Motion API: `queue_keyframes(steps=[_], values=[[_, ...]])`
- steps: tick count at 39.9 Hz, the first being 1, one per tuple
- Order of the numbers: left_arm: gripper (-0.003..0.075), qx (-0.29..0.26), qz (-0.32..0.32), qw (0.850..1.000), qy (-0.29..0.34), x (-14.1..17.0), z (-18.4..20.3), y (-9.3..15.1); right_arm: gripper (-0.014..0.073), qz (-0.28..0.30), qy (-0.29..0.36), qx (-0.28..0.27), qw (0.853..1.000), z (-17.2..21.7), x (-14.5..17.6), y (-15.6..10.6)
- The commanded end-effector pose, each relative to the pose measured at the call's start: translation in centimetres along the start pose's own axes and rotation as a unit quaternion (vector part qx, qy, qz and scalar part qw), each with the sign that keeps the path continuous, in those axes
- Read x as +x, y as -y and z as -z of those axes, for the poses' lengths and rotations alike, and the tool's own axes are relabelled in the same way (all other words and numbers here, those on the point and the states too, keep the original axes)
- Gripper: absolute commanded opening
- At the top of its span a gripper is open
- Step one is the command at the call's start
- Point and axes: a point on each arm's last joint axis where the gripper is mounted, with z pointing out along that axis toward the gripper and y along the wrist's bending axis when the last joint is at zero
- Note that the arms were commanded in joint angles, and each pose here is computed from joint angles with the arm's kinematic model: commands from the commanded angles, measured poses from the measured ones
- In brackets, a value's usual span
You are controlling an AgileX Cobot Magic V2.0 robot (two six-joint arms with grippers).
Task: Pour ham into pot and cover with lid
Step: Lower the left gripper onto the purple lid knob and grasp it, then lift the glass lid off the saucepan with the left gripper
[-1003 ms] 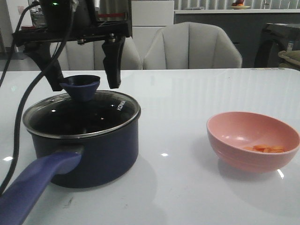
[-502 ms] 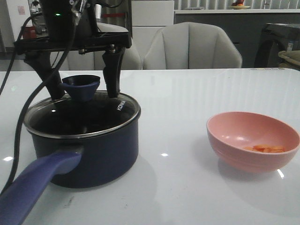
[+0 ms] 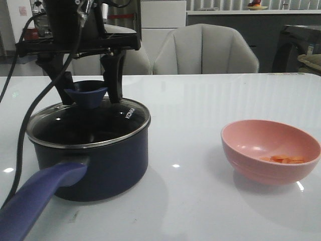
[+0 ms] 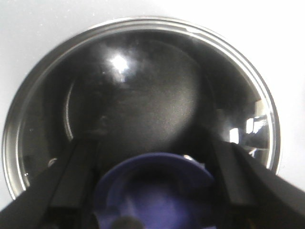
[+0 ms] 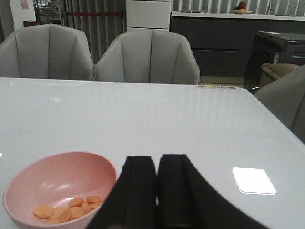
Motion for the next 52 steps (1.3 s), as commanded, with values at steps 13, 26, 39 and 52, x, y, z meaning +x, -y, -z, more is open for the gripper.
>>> queue_keyframes(steps=[13,26,39,52], values=[[0.0115,0.013,0.0,1.0,-0.005,0.6,1.6,0.3,0.0149,0.009,0.046,-0.001,0.999,0.2,-0.5,0.0],[0.0115,0.031,-0.005,0.999,0.03,-0.3,4.0,0.8,0.0149,0.009,0.046,-0.001,0.999,0.2,-0.5,0.0],[0.0115,0.041,-0.018,0.998,0.044,-0.5,4.9,1.1,0.0149,0.009,0.046,-0.001,0.999,0.2,-0.5,0.0],[0.0115,0.077,-0.046,0.994,0.063,-0.3,7.4,-0.3,0.0149,0.009,0.046,-0.001,0.999,0.2,-0.5,0.0]])
